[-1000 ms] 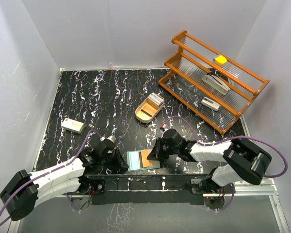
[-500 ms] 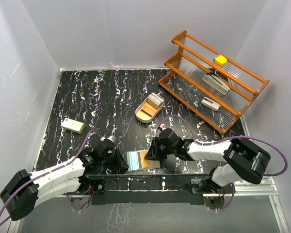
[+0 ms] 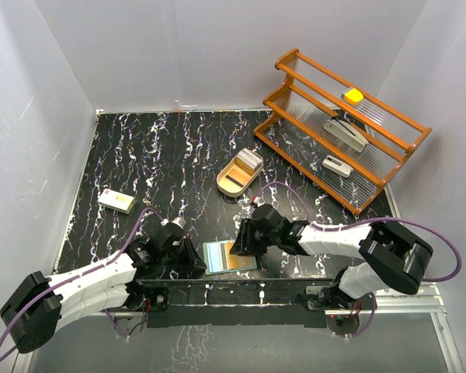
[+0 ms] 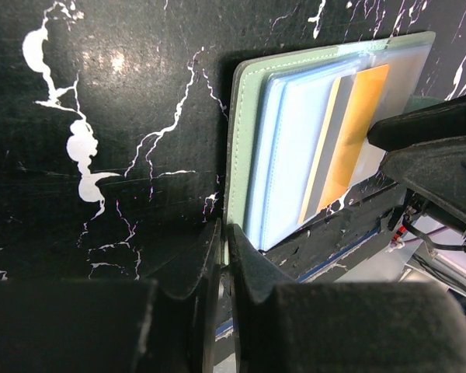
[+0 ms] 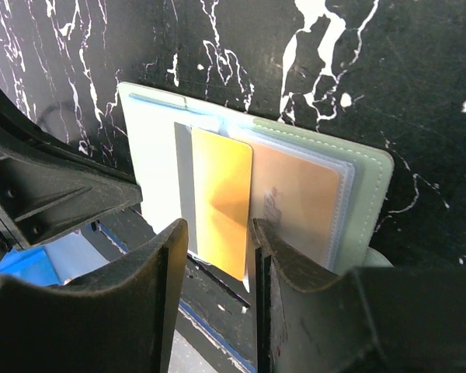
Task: Put the credit cards into the card holder
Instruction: Insert the credit card into the card holder.
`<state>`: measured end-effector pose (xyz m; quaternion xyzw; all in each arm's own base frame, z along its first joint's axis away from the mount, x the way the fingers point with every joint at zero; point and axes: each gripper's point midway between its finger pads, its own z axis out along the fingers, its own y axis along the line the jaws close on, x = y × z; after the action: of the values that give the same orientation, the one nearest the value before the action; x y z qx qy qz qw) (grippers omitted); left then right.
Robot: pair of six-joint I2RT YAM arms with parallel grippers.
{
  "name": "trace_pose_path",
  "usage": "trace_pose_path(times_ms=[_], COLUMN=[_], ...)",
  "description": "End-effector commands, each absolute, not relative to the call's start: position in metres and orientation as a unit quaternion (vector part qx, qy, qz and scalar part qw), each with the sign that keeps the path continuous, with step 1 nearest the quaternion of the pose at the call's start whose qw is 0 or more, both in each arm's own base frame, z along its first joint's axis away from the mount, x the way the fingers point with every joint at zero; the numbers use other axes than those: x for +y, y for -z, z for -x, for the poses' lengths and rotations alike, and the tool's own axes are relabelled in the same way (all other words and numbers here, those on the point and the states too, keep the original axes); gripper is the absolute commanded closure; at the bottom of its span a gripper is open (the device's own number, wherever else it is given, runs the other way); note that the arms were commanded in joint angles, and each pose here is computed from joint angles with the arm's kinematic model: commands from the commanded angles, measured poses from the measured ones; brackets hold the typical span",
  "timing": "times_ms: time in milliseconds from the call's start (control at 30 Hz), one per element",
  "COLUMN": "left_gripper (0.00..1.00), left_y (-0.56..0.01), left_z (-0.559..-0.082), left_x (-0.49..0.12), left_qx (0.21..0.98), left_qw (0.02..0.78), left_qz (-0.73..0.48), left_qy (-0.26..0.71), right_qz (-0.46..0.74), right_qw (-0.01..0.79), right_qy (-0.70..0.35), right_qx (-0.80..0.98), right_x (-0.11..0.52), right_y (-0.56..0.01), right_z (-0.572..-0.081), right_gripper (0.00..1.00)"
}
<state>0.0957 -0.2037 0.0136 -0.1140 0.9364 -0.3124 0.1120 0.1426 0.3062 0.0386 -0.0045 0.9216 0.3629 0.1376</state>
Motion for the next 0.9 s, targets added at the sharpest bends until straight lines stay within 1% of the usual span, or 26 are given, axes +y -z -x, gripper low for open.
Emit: trace_pose_path(times_ms=[0,867], left_gripper=[0.91,0.92], left_y=[-0.008,-0.009], left_z=[-0.089,-0.091], left_x=[-0.200,-0.201], left_qx=[0.940,0.941], left_qw=[0.103,0.106], left_qz=[0.109,0.106], left_qy=[0.305,0.304], right_qz=[0.014,0.040], right_qw=[0.157,0.139], right_qy=[-0.373,-0.421], right_qx=[0.914,0.896], right_x=[0.321,0.357], right_y=[-0.049,-0.059], right_z=[-0.152,-0.141], right_gripper=[0.64,0.61])
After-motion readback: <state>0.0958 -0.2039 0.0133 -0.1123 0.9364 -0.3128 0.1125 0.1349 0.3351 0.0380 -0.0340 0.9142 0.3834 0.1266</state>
